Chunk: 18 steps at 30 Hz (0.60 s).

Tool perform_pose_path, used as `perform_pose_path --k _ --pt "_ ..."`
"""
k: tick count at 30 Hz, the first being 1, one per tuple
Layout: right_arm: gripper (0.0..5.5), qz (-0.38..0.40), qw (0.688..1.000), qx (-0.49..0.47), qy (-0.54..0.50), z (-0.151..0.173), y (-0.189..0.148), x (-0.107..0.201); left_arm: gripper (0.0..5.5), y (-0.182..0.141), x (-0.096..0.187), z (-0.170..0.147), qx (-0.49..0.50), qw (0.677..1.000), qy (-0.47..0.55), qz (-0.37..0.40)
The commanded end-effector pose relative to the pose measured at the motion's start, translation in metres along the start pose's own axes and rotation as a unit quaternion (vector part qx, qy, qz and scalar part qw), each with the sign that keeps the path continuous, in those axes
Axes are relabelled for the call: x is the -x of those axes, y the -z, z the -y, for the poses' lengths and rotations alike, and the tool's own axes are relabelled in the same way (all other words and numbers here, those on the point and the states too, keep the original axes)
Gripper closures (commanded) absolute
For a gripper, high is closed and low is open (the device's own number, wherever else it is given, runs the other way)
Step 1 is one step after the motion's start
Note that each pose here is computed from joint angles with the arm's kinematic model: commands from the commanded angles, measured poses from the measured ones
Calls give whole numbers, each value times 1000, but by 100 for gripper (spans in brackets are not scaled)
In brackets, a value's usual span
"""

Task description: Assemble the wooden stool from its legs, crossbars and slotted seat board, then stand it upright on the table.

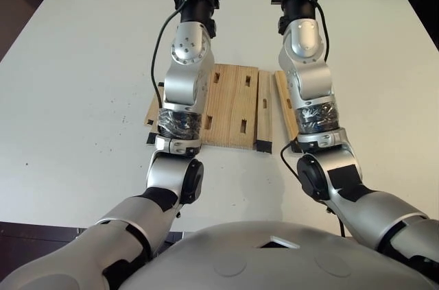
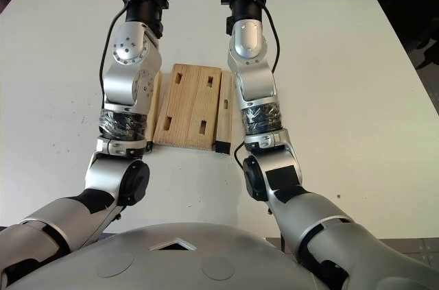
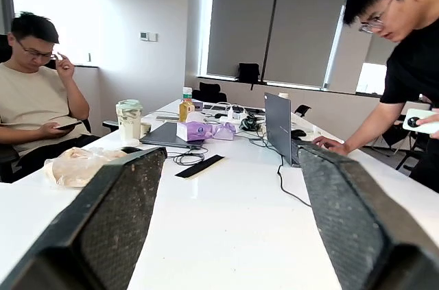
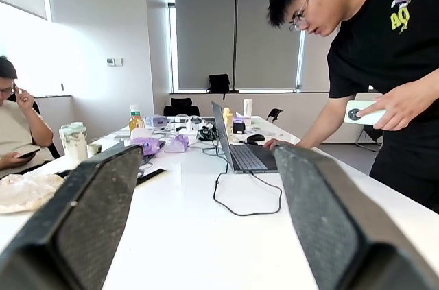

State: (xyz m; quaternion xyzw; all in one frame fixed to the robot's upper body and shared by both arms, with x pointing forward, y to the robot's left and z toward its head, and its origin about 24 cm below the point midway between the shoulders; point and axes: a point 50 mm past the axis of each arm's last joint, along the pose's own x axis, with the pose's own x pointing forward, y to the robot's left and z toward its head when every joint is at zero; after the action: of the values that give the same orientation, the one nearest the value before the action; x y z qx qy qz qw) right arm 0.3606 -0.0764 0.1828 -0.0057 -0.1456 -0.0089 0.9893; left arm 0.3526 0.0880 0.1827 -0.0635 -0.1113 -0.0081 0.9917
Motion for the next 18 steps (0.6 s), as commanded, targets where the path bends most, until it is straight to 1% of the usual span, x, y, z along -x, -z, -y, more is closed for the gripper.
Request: perform_pose_path --k 1,7,9,12,15,18 --pt "199 -12 1000 -15 -8 -1 -1 -1 196 12 -1 -14 16 997 -54 -53" --pt "199 -3 999 -23 -24 -10 -6 -4 196 3 -5 -9 -29 998 -57 -11" --pt "199 1 999 -19 -28 -12 -7 -4 196 3 -4 -5 -28 998 -57 -3" --pt "199 -5 999 -21 -23 -15 -5 -2 196 6 -3 1 -32 998 -51 -11" --pt "199 9 1000 -12 -13 -14 -10 -3 196 0 -1 10 -25 999 -30 13" --pt "199 13 1000 -5 -11 -14 -8 -3 196 4 -3 8 -10 1000 -25 -1"
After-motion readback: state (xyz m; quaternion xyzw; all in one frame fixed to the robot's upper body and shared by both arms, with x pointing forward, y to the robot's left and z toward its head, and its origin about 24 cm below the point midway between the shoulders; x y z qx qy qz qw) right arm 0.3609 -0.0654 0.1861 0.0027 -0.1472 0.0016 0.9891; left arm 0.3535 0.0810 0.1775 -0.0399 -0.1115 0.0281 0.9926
